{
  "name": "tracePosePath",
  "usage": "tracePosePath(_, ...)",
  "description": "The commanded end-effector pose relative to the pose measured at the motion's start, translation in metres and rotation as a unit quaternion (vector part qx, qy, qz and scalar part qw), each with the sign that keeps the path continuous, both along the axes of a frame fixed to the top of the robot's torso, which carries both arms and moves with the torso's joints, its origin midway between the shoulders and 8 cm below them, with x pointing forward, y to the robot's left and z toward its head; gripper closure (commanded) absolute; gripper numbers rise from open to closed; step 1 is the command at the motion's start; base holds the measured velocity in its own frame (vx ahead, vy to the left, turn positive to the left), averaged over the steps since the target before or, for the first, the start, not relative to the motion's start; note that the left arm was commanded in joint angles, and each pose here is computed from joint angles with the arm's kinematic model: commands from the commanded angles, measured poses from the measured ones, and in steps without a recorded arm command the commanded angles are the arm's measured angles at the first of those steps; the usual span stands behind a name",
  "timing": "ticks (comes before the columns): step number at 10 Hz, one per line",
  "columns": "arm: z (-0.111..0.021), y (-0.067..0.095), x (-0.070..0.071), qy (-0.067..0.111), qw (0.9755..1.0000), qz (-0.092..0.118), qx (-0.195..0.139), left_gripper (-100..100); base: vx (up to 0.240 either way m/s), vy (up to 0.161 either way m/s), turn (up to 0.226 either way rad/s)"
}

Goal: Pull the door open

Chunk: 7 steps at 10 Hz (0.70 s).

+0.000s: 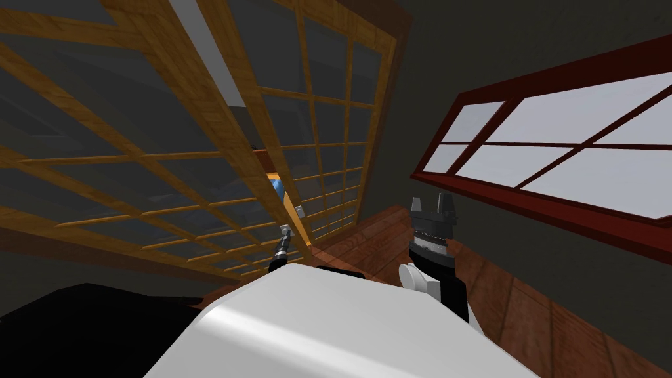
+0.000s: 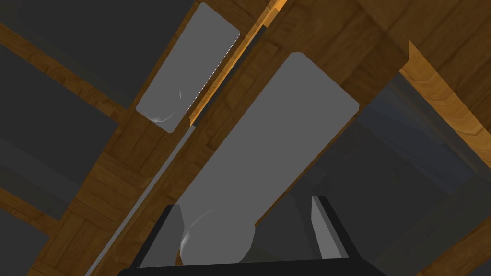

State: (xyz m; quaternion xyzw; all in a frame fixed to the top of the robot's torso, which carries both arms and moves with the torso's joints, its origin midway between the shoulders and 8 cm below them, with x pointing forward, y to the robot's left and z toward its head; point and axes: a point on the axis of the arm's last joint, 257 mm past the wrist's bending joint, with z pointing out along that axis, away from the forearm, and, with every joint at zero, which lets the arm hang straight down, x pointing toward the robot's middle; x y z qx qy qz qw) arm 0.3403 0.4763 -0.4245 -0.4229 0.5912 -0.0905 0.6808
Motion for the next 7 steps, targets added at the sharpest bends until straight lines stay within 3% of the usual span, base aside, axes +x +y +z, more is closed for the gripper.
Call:
tracePosePath(1, 0.015, 0.026, -0.008, -0.01, 0.9997, 0.019, 0.012, 100, -0.001, -0.004, 0.012)
tracePosePath(2, 0.015, 0.026, -0.008, -0.01, 0.9997, 0.019, 0.012, 100, -0.007, -0.007, 0.024)
tracePosePath(3, 0.0, 0.0, 0.003, -0.01, 0.9998, 0.0, -0.018, 100, -0.001, -0.025, -0.083)
tracePosePath(7, 0.0, -0.001, 0.006, -0.032, 0.9979, -0.001, -0.057, 100, -0.019, -0.007, -0.023)
